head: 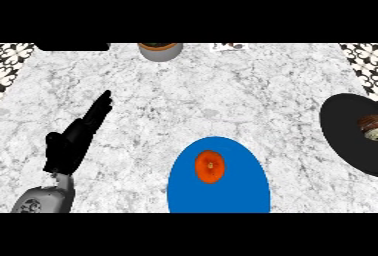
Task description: Pick the cupcake from the plate and place it in the pan
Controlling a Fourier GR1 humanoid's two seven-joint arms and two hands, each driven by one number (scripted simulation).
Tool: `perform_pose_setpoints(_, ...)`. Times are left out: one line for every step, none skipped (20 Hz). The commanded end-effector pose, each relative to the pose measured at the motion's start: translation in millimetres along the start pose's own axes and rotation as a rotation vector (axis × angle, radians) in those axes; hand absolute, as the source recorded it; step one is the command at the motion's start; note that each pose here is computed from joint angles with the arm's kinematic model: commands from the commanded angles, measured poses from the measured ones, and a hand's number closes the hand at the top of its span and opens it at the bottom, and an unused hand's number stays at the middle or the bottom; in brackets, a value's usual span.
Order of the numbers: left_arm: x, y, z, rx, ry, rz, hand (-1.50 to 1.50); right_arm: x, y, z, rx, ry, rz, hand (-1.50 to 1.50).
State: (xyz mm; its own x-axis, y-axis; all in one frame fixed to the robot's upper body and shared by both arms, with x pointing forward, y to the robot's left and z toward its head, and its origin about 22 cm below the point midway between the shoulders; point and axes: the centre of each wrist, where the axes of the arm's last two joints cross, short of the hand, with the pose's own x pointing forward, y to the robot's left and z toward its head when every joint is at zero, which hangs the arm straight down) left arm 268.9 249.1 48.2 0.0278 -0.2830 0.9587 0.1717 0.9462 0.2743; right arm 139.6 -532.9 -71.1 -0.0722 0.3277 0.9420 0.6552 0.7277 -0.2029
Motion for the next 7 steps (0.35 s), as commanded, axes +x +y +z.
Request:
perform_pose_setpoints(-1.8, -3.0, -3.0, 0.013, 0.004, -0.005, 0.00, -10.9, -1.7, 23.3, 0.017, -0.040, -0.028, -1.50)
perform_pose_setpoints(7.6, -0.5, -3.1, -0.006, 0.016, 0.016, 0.00, -15.1, -4.5, 33.5, 0.004, -0.050, -0.014, -1.50)
perform_pose_setpoints(9.9, 16.6, -5.2, 0.011, 0.004, 0.003, 0.00, -11.3, -4.2, 24.5, 0.003, -0.045, -0.010, -1.50)
perform_pose_setpoints(-18.0, 5.1, -7.3, 0.008, 0.016, -0.011, 0.00, -23.1, -6.8, 55.7, 0.008, -0.041, -0.009, -1.50)
perform_pose_setpoints(6.4, 4.4, 10.2, -0.003, 0.019, 0.003, 0.00, -12.6, -15.1, 32.8, -0.007, -0.042, -0.003, -1.50)
perform_pose_setpoints(5.3, -4.5, 3.0, 0.012, 0.003, 0.004, 0.00, -26.2, 11.6, 53.8, -0.021, -0.054, 0.018, -1.50)
perform_pose_setpoints(3.2, 5.8, 2.8, 0.003, 0.020, 0.014, 0.00, -26.8, -3.2, 65.9, -0.020, -0.034, -0.005, -1.50)
